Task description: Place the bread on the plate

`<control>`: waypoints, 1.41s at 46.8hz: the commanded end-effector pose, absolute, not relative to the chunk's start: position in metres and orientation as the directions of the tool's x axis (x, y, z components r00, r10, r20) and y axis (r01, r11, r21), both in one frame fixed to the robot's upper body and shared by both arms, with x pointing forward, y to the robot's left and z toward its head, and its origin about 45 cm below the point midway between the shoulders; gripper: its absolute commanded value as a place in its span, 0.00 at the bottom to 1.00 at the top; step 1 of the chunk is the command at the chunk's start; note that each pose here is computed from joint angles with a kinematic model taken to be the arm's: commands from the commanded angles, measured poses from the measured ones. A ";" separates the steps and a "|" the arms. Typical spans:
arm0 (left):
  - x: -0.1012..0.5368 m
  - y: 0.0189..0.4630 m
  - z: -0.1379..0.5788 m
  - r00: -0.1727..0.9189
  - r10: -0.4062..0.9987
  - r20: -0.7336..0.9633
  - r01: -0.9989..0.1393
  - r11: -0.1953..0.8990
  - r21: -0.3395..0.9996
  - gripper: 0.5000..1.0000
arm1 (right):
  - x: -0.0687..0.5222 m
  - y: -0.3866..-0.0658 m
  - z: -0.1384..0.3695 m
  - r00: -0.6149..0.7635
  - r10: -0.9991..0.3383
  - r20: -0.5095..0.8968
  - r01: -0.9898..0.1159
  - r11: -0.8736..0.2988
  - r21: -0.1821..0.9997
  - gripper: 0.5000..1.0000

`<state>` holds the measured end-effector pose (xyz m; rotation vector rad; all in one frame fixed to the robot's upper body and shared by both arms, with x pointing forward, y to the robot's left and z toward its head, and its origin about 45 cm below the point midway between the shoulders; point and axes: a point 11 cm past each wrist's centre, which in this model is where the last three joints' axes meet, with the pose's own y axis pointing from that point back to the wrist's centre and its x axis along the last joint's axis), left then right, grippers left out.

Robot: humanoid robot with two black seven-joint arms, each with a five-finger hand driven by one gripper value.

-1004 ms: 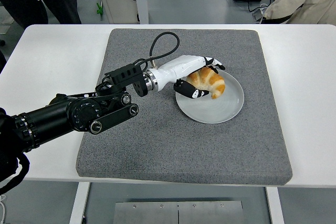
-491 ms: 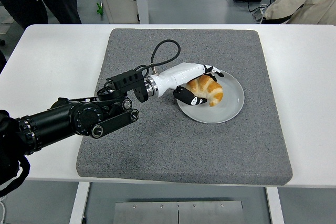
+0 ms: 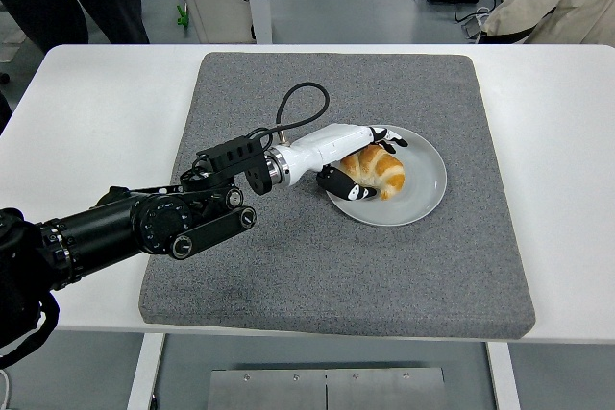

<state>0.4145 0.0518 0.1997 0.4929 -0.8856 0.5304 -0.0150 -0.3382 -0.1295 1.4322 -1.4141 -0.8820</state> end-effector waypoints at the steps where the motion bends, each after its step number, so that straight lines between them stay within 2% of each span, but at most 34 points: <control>1: 0.413 0.052 0.198 0.527 0.227 0.819 -0.617 0.765 0.185 0.56 | -0.015 -0.338 -0.129 0.087 -0.991 0.106 -0.340 0.070 0.938 1.00; 16: 0.413 0.052 0.197 0.529 0.227 0.818 -0.615 0.767 0.185 0.61 | -0.015 -0.338 -0.129 0.087 -0.991 0.106 -0.340 0.070 0.938 1.00; 24: 0.413 0.052 0.199 0.528 0.230 0.817 -0.610 0.772 0.177 0.74 | -0.015 -0.338 -0.129 0.087 -0.991 0.106 -0.340 0.070 0.938 1.00; 39: 0.414 0.054 0.209 0.544 0.274 0.793 -0.598 0.789 0.137 0.90 | -0.015 -0.338 -0.129 0.087 -0.991 0.106 -0.340 0.070 0.938 1.00; 52: 0.424 0.063 0.230 0.558 0.393 0.731 -0.620 0.783 0.053 0.93 | -0.015 -0.338 -0.129 0.087 -0.991 0.106 -0.340 0.070 0.938 1.00; 66: 0.447 0.076 0.262 0.554 0.582 0.595 -0.708 0.705 -0.031 0.93 | -0.015 -0.338 -0.129 0.087 -0.991 0.106 -0.340 0.070 0.938 1.00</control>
